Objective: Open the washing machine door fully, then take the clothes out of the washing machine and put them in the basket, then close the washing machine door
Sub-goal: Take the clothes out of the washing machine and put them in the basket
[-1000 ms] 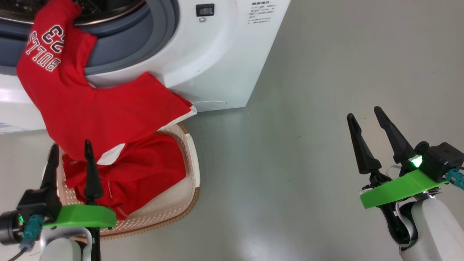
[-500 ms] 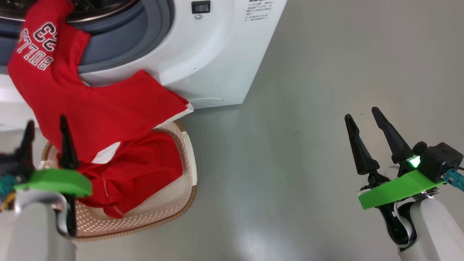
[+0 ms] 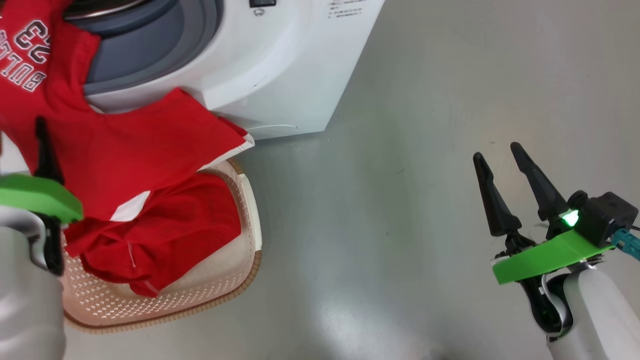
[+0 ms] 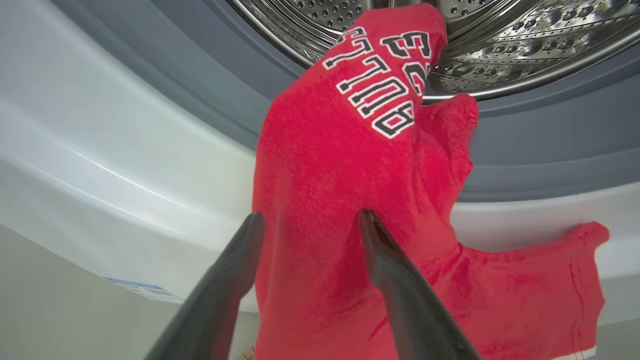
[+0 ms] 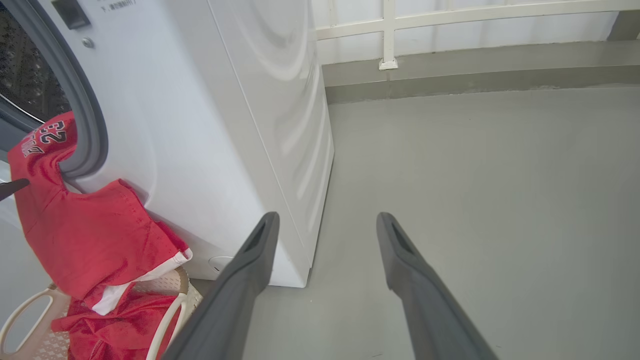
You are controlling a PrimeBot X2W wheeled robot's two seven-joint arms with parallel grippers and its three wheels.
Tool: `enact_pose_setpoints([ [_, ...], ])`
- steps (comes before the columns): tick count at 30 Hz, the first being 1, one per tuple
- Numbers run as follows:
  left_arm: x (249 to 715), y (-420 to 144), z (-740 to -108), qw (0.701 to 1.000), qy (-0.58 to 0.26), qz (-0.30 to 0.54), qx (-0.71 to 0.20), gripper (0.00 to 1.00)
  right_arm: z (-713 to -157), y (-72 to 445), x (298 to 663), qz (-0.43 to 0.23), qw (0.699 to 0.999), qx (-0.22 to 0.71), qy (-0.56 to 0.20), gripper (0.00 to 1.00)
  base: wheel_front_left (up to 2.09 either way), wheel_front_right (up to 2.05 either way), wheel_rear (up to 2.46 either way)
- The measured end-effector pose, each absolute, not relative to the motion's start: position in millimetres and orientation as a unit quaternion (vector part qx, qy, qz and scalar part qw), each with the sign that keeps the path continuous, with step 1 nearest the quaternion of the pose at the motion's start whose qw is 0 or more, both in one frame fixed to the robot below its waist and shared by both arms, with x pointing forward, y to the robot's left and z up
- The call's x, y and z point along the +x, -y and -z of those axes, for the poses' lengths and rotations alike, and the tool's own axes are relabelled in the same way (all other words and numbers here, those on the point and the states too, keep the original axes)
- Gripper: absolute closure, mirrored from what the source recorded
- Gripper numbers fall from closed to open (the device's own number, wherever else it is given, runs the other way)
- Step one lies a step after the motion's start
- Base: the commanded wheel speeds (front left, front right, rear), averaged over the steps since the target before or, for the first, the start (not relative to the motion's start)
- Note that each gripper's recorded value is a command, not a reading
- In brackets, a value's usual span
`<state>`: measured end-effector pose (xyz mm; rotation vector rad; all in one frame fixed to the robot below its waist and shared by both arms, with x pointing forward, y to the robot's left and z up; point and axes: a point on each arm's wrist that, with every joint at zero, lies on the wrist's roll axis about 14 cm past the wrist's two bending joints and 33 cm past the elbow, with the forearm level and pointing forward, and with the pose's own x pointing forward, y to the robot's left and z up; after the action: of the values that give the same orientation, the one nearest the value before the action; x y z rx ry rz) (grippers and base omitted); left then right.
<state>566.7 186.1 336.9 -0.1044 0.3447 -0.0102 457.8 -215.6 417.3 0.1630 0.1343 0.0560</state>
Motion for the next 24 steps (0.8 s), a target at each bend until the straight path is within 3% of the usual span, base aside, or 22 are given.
enact_pose_setpoints([
  [6, 577.0, -187.2, -333.5, 0.982, -0.182, 0.008, -0.055, 0.00, -420.5, 217.6, 462.8, -0.027, 0.995, 0.079, -0.061, 0.00, 0.00, 0.00, 0.00],
  [7, 576.8, -185.7, -332.2, 0.981, -0.185, 0.012, -0.056, 0.17, -420.4, 217.7, 462.7, -0.026, 0.995, 0.079, -0.061, 0.00, 0.00, 0.00, 0.00],
  [8, 576.8, -184.5, -331.4, 0.981, -0.187, 0.014, -0.055, 0.51, -420.4, 217.7, 462.7, -0.026, 0.995, 0.079, -0.061, 0.00, 0.00, 0.00, 0.00],
  [9, 577.2, -183.5, -331.2, 0.981, -0.188, 0.015, -0.054, 0.67, -420.3, 217.7, 462.7, -0.026, 0.995, 0.079, -0.061, 0.00, 0.00, 0.00, 0.00],
  [10, 577.4, -183.1, -331.1, 0.980, -0.189, 0.016, -0.054, 0.91, -420.2, 217.7, 462.8, -0.026, 0.995, 0.079, -0.061, 0.00, 0.00, 0.00, 0.00],
  [11, 577.0, -182.8, -330.7, 0.980, -0.190, 0.017, -0.054, 1.00, -420.2, 217.6, 463.0, -0.026, 0.995, 0.079, -0.061, 0.00, 0.00, 0.00, 0.00],
  [24, 577.5, -177.1, -353.7, 0.985, -0.155, 0.026, -0.067, 1.00, -425.6, 211.4, 467.2, -0.035, 0.995, 0.083, -0.052, 0.00, 0.00, 0.00, 0.00],
])
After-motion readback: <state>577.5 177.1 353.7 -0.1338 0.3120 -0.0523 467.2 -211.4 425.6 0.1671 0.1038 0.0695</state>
